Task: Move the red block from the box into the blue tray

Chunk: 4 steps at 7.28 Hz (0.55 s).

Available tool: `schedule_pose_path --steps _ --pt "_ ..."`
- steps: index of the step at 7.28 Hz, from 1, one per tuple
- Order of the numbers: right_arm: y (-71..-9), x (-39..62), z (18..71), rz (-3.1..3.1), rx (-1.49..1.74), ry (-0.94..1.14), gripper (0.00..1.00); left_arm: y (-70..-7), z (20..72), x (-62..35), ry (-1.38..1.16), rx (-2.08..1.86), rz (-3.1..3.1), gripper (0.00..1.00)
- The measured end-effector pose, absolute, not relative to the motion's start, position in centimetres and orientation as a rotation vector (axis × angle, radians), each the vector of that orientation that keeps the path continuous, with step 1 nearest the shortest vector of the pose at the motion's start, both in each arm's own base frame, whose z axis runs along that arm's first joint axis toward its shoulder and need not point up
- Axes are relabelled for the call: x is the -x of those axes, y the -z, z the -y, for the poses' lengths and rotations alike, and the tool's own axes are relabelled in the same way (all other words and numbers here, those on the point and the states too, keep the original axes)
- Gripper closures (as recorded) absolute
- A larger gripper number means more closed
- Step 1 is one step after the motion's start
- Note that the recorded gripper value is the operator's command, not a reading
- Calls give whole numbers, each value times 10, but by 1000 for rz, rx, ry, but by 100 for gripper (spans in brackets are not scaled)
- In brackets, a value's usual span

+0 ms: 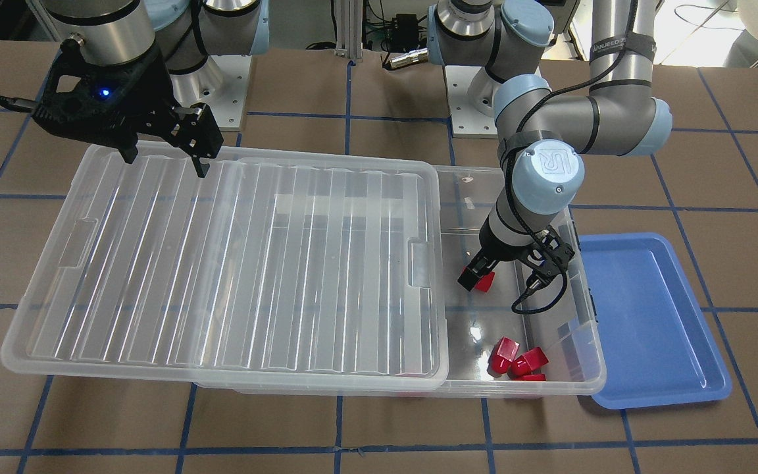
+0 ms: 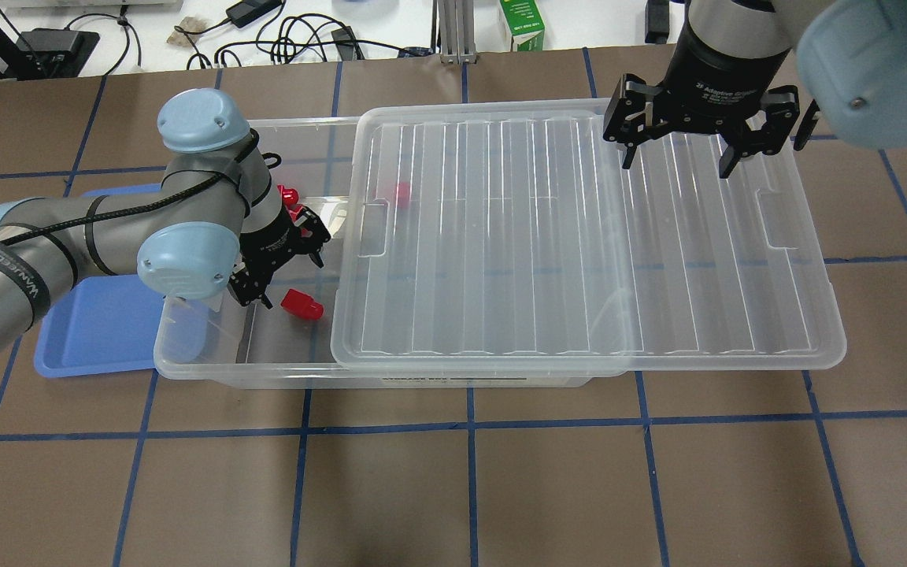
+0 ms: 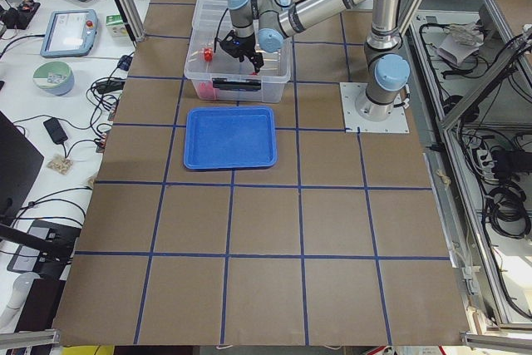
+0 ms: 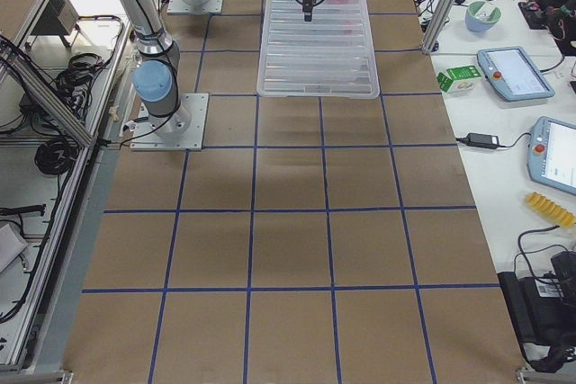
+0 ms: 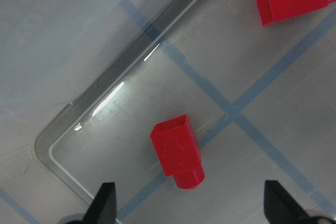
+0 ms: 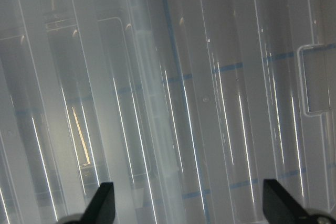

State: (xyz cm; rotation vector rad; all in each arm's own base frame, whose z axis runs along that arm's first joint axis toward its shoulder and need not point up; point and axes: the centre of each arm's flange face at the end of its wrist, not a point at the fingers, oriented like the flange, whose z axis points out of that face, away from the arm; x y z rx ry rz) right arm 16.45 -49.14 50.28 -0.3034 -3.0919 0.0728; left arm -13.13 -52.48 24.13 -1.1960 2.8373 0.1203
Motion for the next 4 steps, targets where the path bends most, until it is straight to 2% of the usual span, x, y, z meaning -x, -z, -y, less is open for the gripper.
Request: schedule_pose_path --steps 4 --pt "-503 -164 491 3090 303 -73 0 -227 522 131 -114 1199 -2834 0"
